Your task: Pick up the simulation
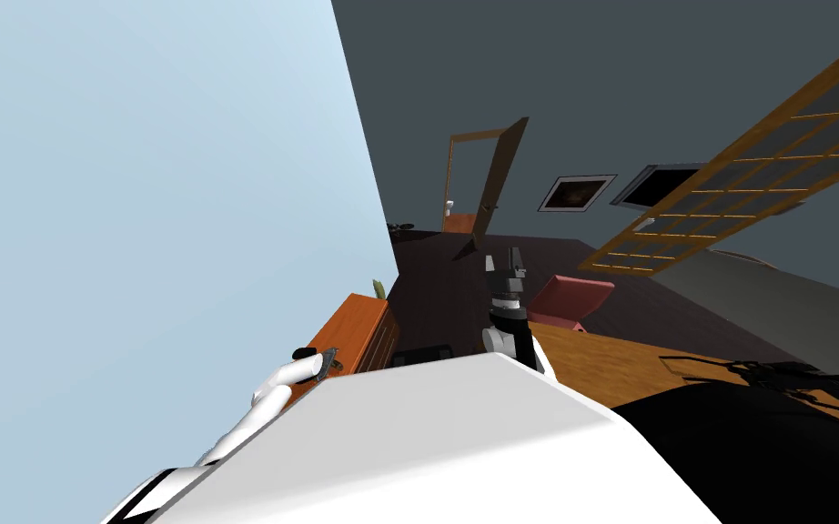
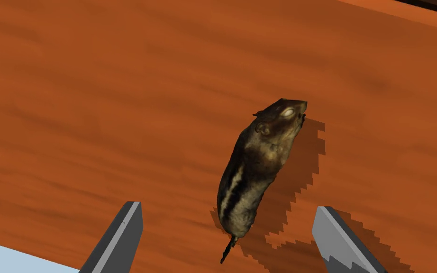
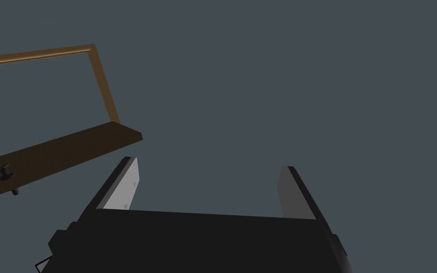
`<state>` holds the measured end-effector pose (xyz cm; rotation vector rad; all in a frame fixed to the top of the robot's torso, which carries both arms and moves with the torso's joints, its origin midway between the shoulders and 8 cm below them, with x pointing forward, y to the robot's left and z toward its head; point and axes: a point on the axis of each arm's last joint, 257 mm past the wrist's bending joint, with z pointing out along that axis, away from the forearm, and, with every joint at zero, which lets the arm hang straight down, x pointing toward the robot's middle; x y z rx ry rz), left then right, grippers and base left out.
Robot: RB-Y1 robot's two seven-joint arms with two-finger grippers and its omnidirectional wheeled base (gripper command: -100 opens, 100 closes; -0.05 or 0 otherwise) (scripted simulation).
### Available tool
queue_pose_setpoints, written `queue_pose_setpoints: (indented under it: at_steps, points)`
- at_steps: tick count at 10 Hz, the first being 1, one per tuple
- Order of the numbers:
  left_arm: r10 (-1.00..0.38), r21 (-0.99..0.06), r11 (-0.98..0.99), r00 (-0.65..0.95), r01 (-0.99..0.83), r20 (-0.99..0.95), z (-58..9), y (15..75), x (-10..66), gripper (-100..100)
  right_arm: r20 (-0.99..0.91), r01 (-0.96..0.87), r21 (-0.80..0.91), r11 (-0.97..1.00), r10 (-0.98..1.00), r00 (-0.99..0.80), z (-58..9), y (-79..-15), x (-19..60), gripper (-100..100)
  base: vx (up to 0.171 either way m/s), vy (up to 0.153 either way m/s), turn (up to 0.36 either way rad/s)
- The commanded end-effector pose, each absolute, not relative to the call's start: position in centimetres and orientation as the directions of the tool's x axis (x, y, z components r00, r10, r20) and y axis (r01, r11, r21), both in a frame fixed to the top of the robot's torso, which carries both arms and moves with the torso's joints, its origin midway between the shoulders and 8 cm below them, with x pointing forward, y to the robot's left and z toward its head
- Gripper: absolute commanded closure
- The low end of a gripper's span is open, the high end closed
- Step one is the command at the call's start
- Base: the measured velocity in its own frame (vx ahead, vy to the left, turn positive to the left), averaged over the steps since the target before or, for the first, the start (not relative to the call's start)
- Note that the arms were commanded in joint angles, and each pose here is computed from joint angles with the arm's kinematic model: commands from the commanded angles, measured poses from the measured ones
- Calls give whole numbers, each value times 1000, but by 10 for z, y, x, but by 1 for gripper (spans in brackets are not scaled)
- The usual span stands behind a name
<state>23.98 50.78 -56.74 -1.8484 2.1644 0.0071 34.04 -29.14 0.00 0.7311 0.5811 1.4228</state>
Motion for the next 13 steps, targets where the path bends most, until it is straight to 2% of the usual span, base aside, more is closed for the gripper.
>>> queue_pose_setpoints:
  at_steps: [1,2,5,6,10,11,12,13]
  points:
    - [-966,-185,175,-132,-967,-225,-567,508,240,0,68,-663,749,1,995,78,0,-291,340,0,1,7,5]
    - [-966,-188,168,-124,-968,-226,-576,502,237,-100,68,-663,749,1,995,78,0,-291,340,0,10,37,-48]
    - [-967,-187,165,-121,-968,-226,-584,495,234,-100,68,-663,749,1,995,78,0,-291,340,0,17,57,-35]
    - [-967,-189,164,-119,-968,-227,-585,495,234,100,68,-663,749,1,995,78,0,-291,340,0,2,6,0]
    - [-966,-189,166,-121,-968,-227,-585,495,234,100,68,-663,749,1,995,78,0,-291,340,0,0,0,0]
    - [-966,-189,165,-121,-968,-227,-585,495,234,0,68,-663,749,1,995,78,0,-291,340,0,0,0,0]
    - [-966,-188,168,-124,-968,-226,-576,502,237,100,68,-663,749,1,995,78,0,-291,340,0,-2,-43,49]
    - [-966,-187,171,-128,-967,-225,-572,505,238,100,68,-663,749,1,995,78,0,-291,340,0,-14,-67,71]
